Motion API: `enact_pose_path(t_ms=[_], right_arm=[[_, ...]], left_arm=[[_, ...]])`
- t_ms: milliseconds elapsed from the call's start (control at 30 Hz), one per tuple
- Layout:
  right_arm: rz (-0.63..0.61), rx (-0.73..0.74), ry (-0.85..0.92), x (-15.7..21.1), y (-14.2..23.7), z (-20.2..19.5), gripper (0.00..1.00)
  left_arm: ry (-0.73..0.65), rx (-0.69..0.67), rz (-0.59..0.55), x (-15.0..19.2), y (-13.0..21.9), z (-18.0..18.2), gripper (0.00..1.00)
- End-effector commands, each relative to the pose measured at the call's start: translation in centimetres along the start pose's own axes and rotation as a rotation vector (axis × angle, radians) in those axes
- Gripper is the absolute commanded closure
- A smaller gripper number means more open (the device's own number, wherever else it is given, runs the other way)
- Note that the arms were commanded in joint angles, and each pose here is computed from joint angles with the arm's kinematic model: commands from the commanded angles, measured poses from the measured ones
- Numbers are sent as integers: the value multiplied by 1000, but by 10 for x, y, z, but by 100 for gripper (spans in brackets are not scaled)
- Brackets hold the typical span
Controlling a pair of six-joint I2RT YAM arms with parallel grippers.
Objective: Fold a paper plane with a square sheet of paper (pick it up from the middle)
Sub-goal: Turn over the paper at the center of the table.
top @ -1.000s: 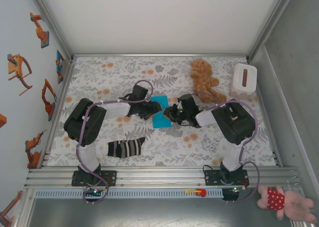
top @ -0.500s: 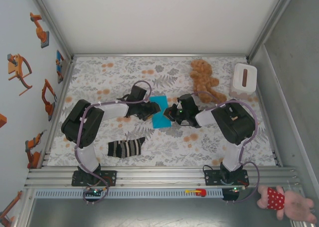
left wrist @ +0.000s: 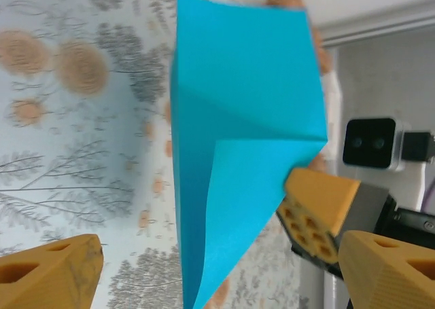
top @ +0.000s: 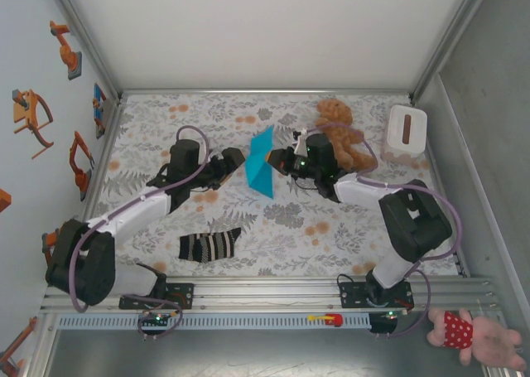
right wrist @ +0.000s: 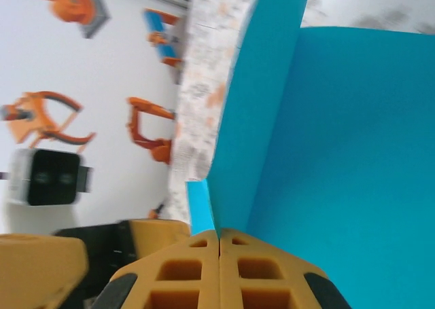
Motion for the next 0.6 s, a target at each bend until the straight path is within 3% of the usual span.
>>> enact_pose_path(t_ms=[0,333,567], right_arm=[[-19,-160,77,-17,9,49,100],[-13,-291,45,-24,19,83,100],[-14,-290,34,-24,24,82,100]], left_arm=[[1,187,15,3,7,-29,6],[-49,377,41,4,13,-61,9],[-57,477,42,1,13,-73,37]])
Point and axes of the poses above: each hand's point on the last joint's axis, 136 mm out from that joint toward the fingers, its own y axis back along the fingers, its own z axis along the line the jaws close on, x = y × z, the point moved 3 cm from there along y, back along the fingers, and after that the axes turned 5 degrees about y, right-handed, at the moved point
